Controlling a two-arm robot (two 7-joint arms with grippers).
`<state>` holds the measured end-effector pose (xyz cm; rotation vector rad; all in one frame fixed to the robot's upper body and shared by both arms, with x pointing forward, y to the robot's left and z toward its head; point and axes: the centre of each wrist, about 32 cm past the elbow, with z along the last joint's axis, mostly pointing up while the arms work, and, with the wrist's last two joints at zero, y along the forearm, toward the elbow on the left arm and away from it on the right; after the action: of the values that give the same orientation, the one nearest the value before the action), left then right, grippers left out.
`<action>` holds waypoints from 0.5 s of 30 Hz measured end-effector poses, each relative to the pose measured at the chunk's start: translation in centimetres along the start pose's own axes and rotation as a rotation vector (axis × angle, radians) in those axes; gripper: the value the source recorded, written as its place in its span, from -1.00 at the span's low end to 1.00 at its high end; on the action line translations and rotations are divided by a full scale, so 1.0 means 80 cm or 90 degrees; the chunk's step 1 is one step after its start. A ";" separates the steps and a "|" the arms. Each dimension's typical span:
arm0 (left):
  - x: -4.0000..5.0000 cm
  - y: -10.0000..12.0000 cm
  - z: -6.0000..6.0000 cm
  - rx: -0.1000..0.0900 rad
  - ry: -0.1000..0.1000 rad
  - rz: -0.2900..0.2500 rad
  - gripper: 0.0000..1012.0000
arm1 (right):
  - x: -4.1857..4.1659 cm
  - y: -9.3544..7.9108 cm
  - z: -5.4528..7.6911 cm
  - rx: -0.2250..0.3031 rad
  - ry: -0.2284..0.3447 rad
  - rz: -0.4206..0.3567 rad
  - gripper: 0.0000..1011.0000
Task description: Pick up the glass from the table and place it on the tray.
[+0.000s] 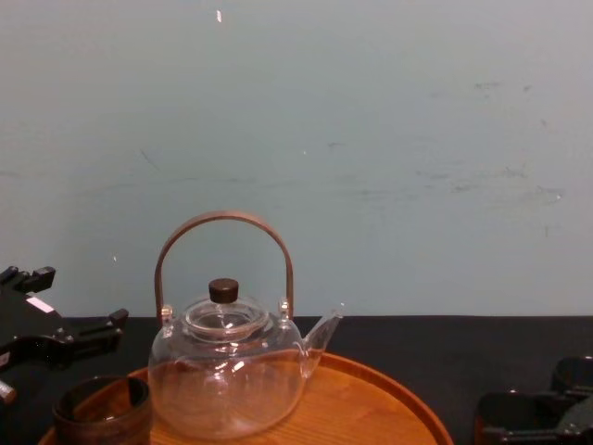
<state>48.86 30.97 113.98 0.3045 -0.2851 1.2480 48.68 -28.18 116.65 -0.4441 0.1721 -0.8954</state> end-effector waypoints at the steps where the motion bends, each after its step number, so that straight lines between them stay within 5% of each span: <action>1: 0.000 0.000 0.000 0.000 0.000 0.000 0.98 | 0.000 0.000 0.000 0.000 0.000 0.000 0.78; 15: 0.000 0.000 0.000 0.000 0.000 0.000 0.98 | 0.000 0.000 0.000 0.001 0.001 0.000 0.78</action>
<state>48.86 30.97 113.98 0.3045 -0.2850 1.2479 48.67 -28.21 116.67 -0.4420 0.1725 -0.8961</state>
